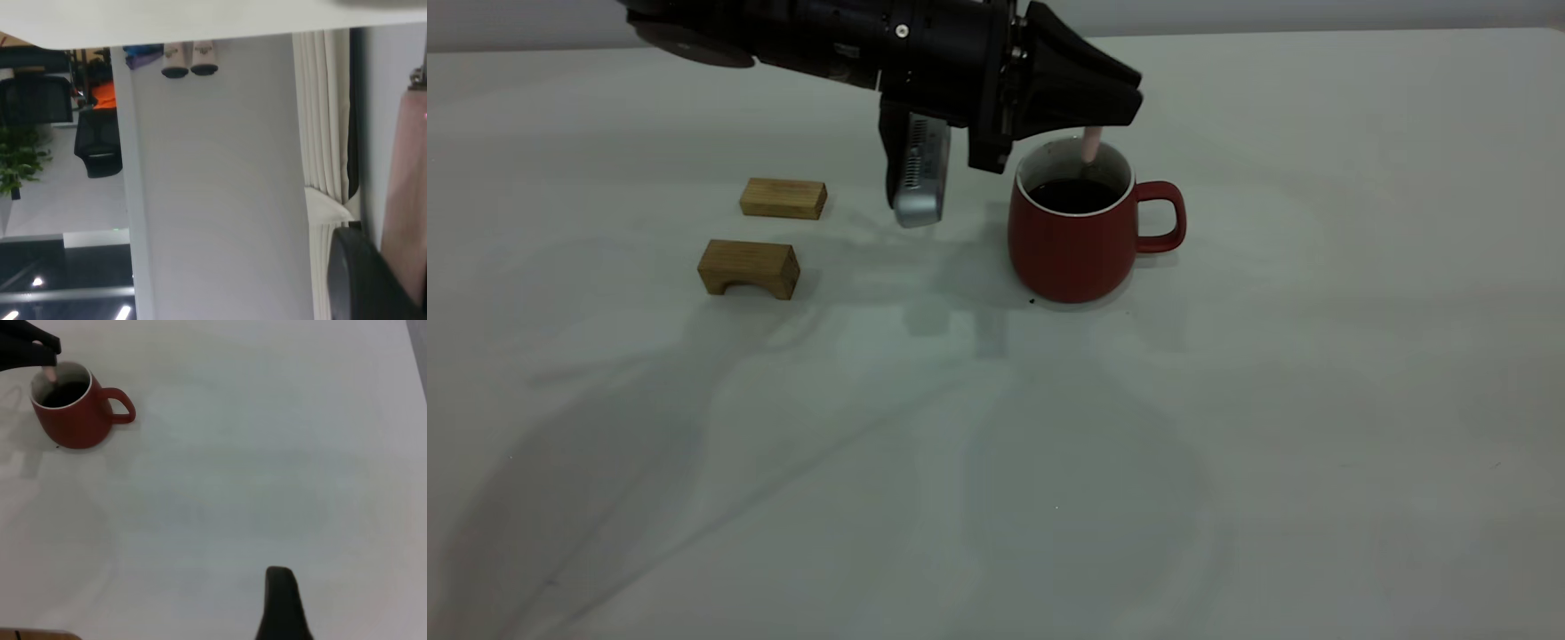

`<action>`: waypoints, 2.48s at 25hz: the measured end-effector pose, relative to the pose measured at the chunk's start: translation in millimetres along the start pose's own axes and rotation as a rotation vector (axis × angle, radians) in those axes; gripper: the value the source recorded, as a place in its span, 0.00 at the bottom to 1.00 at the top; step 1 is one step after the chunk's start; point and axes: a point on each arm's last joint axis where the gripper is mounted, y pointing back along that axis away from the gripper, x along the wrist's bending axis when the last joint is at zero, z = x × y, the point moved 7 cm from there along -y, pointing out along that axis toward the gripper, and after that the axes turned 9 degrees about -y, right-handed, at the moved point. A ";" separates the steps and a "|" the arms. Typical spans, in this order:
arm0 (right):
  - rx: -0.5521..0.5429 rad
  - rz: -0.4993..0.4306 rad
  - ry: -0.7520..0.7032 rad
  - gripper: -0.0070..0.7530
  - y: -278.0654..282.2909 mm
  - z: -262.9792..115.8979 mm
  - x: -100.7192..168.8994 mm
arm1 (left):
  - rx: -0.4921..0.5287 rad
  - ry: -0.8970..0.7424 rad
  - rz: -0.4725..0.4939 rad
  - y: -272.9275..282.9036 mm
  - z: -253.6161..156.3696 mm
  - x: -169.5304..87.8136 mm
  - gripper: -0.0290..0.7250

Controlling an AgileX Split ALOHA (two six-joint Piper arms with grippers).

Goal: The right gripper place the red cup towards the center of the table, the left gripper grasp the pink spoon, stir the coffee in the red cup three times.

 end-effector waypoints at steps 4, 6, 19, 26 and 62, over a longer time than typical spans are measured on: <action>0.000 0.000 0.000 0.78 0.0 0.0 0.0 | 0.006 0.003 -0.007 7.2 2.0 -3.2 0.40; 0.000 0.000 0.000 0.78 0.0 0.0 0.0 | 0.008 -0.006 -0.006 9.2 1.2 -5.4 0.52; 0.000 0.000 0.000 0.78 0.0 0.0 0.0 | -0.232 -0.561 0.403 55.5 -48.2 -15.6 0.73; 0.000 0.000 0.000 0.78 0.0 0.0 0.0 | -0.585 -1.232 0.810 141.3 -73.0 -43.7 0.73; 0.000 0.000 0.000 0.78 0.0 0.0 0.0 | -1.276 -1.535 0.880 355.9 -169.9 298.1 0.73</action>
